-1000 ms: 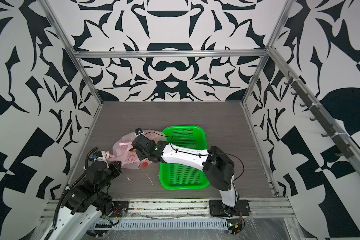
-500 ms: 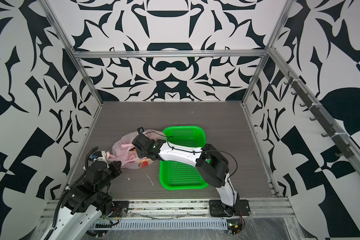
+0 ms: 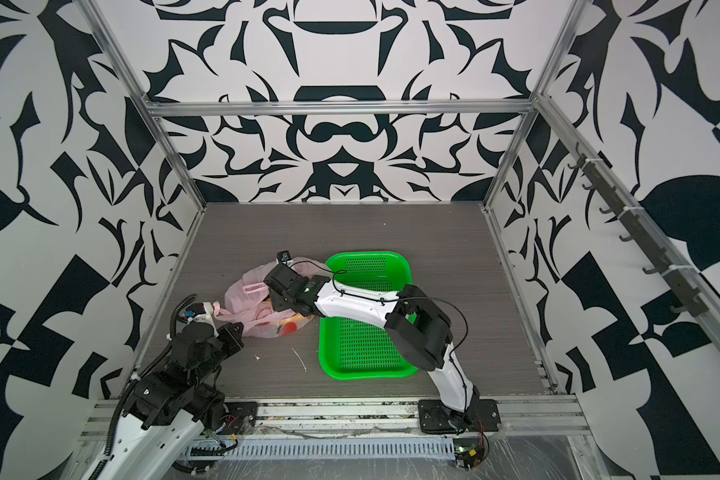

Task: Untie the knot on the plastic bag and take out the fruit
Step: 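Hold the bag rim with the left gripper while the right gripper reaches into the bag, then close the right gripper on the round yellow fruit inside the bag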

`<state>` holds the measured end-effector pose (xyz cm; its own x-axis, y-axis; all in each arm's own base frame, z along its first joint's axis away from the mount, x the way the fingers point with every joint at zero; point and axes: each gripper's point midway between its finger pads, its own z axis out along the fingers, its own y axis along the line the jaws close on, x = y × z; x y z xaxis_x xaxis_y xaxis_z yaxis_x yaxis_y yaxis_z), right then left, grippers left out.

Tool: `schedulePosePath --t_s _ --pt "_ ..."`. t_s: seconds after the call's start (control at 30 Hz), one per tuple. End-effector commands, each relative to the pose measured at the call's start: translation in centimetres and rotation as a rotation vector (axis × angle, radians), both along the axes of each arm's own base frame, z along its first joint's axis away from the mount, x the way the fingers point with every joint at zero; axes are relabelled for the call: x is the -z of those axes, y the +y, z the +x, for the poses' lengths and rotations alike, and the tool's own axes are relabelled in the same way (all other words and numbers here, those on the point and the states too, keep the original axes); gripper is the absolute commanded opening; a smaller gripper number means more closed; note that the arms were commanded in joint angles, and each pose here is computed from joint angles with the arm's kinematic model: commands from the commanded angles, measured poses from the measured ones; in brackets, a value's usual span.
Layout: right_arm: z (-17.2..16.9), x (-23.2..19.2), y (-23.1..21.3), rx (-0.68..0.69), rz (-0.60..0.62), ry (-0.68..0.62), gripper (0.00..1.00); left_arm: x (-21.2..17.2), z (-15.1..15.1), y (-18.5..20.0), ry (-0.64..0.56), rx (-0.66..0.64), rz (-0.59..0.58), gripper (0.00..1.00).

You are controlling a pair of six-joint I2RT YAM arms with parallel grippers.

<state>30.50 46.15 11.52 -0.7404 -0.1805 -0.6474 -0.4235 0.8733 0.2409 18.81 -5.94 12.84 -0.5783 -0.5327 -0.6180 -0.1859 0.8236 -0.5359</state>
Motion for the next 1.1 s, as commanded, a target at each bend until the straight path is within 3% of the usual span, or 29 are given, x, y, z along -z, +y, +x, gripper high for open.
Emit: schedulePosePath --t_s 0.0,0.37,1.07 --pt "1.0 -2.8 1.0 0.022 0.083 -0.024 0.7 1.0 -0.4 0.0 0.028 0.003 0.001 0.0" --pt "1.3 -1.4 1.6 0.037 0.083 0.008 0.78 1.3 -0.6 -0.1 0.033 0.009 -0.01 0.0" --pt "1.5 0.5 2.1 0.045 0.073 0.043 0.76 1.4 -0.6 -0.3 0.036 0.014 -0.016 0.0"
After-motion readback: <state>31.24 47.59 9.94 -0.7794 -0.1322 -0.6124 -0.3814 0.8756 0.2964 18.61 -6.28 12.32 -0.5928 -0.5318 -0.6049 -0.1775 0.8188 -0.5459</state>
